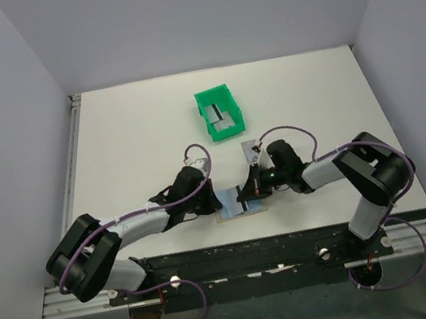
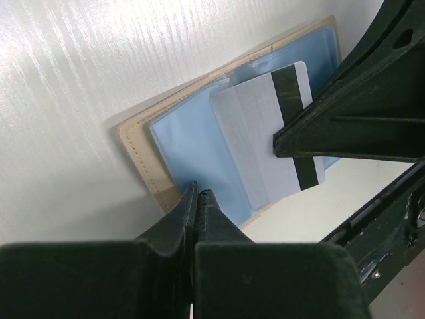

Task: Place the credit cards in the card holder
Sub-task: Insert the credit card into the card holder.

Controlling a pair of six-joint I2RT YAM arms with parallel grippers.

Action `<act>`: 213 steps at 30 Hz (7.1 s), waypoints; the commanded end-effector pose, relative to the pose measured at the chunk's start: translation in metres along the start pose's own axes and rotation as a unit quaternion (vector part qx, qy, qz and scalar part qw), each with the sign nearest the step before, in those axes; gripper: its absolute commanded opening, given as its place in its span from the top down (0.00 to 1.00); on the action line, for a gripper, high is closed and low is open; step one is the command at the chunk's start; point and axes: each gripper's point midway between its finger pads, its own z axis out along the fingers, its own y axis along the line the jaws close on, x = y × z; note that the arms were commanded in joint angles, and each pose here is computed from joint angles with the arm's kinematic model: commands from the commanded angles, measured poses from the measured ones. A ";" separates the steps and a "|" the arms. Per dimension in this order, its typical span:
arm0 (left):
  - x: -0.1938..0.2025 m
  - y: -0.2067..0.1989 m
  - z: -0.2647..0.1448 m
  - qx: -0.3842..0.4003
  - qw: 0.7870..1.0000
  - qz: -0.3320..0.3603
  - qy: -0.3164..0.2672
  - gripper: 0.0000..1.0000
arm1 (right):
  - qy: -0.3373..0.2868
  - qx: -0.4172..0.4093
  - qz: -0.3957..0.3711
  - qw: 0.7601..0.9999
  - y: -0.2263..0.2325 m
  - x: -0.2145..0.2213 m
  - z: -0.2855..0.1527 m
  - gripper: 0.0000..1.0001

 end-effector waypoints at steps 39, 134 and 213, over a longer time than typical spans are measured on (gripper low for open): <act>-0.010 -0.002 -0.017 -0.026 1.000 0.003 0.003 0.91 | 0.011 0.017 0.059 0.998 -0.024 0.022 0.011 0.99; 0.015 0.021 0.000 -0.022 1.000 -0.009 0.020 0.90 | 0.022 0.299 -0.013 0.954 -0.025 0.003 -0.061 0.43; 0.029 -0.045 0.038 0.050 0.996 0.024 0.071 0.97 | 0.080 0.167 -0.041 0.982 0.000 0.027 -0.025 0.59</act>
